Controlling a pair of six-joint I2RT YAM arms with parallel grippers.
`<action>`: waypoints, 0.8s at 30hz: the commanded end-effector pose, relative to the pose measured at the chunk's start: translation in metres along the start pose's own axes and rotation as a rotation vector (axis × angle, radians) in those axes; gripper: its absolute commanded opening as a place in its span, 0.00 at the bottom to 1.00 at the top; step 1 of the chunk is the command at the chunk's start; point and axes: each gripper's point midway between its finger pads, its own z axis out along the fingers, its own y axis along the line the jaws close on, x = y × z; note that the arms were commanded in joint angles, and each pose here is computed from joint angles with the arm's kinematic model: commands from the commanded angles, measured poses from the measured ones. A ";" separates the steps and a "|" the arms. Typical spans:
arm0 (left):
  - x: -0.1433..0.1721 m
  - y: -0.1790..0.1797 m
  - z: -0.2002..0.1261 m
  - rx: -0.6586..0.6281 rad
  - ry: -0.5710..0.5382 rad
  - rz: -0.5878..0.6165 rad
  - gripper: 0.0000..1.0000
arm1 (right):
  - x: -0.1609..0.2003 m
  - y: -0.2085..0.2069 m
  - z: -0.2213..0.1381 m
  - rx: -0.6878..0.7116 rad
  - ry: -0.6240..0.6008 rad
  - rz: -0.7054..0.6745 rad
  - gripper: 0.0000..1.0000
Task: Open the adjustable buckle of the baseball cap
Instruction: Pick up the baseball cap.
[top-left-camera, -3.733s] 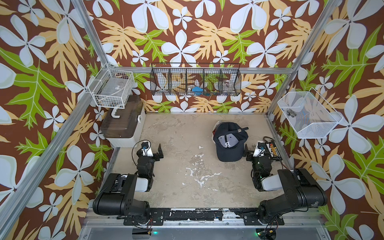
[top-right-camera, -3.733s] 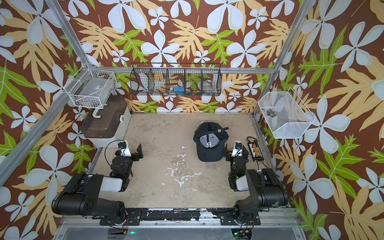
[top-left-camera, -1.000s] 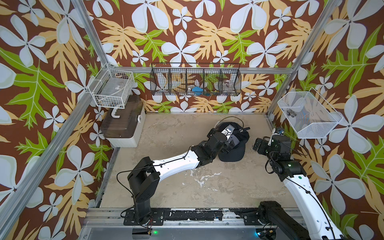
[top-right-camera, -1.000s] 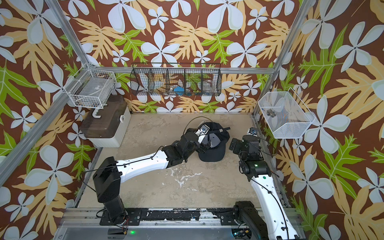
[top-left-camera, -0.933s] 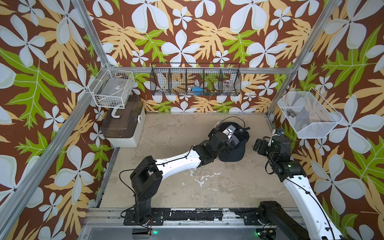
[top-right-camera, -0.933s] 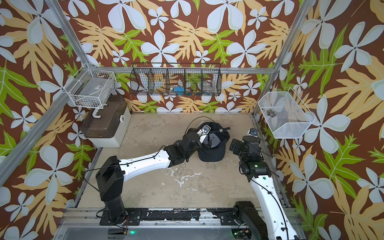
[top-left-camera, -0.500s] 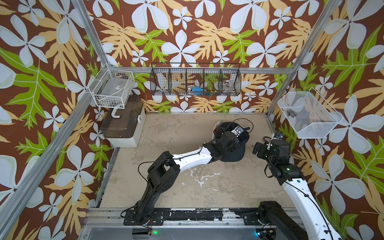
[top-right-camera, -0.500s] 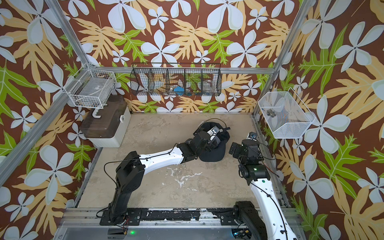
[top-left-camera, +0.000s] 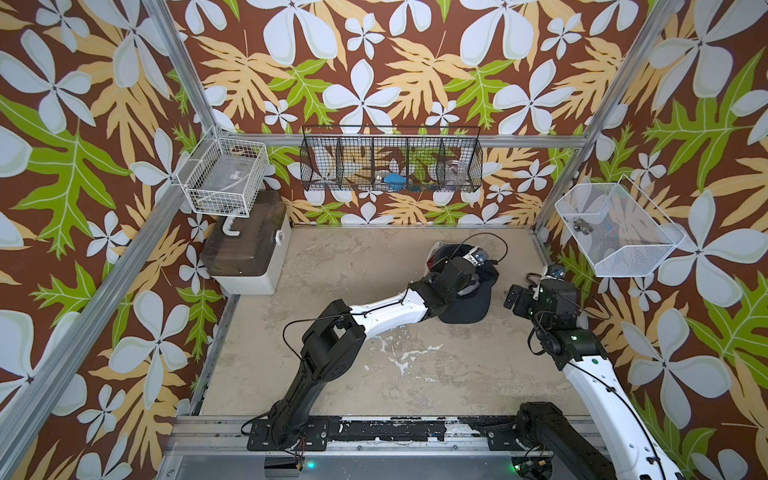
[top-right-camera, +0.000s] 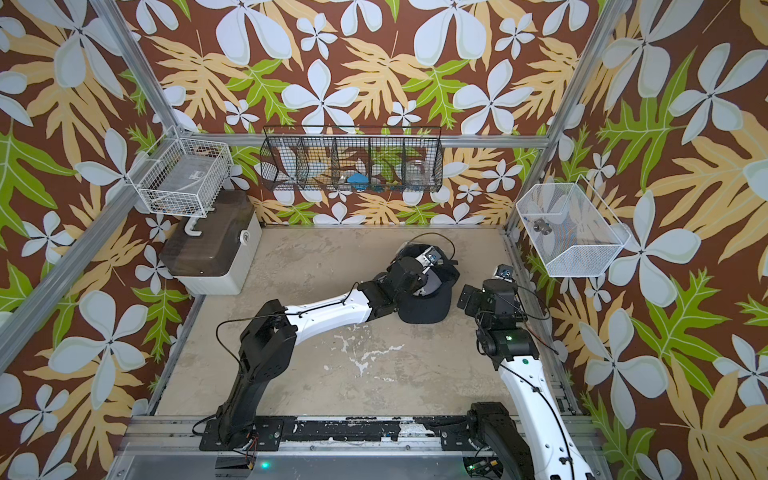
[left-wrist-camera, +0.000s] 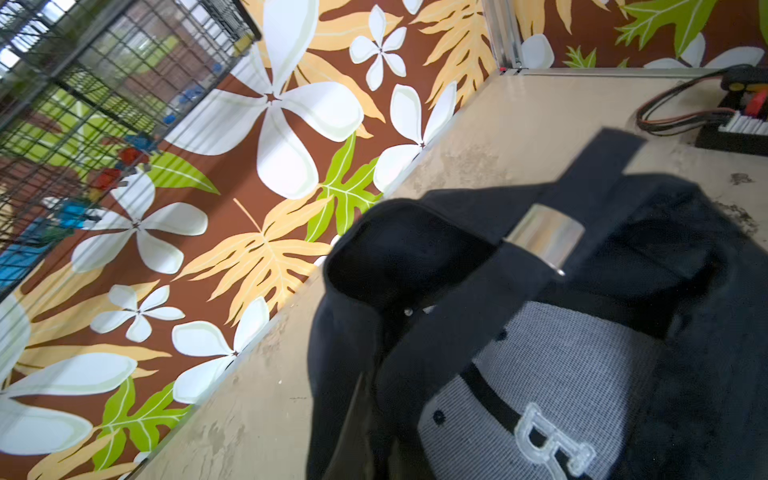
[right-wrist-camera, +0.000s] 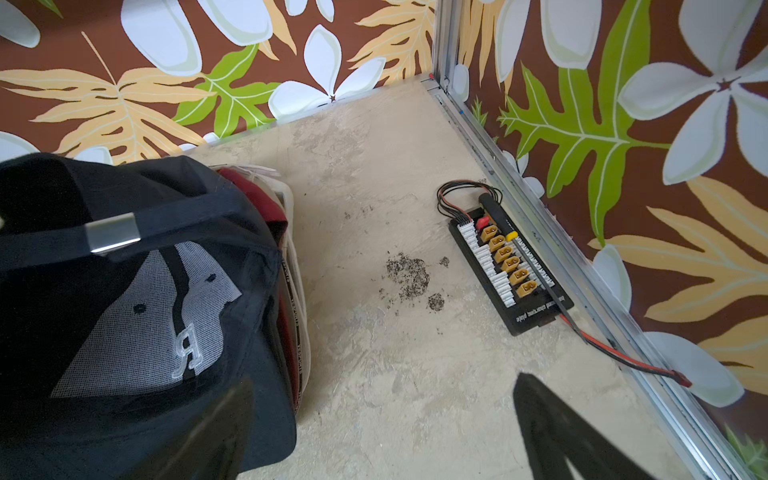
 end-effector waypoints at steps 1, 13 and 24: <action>-0.020 0.021 -0.011 -0.048 -0.040 -0.004 0.00 | -0.004 0.000 -0.002 -0.003 -0.029 0.004 0.98; -0.061 0.086 -0.084 -0.064 -0.069 -0.113 0.00 | -0.014 0.036 -0.026 -0.260 -0.141 0.009 0.94; -0.072 0.139 -0.154 -0.124 -0.060 -0.169 0.00 | -0.011 0.111 -0.071 -0.613 -0.191 -0.119 0.91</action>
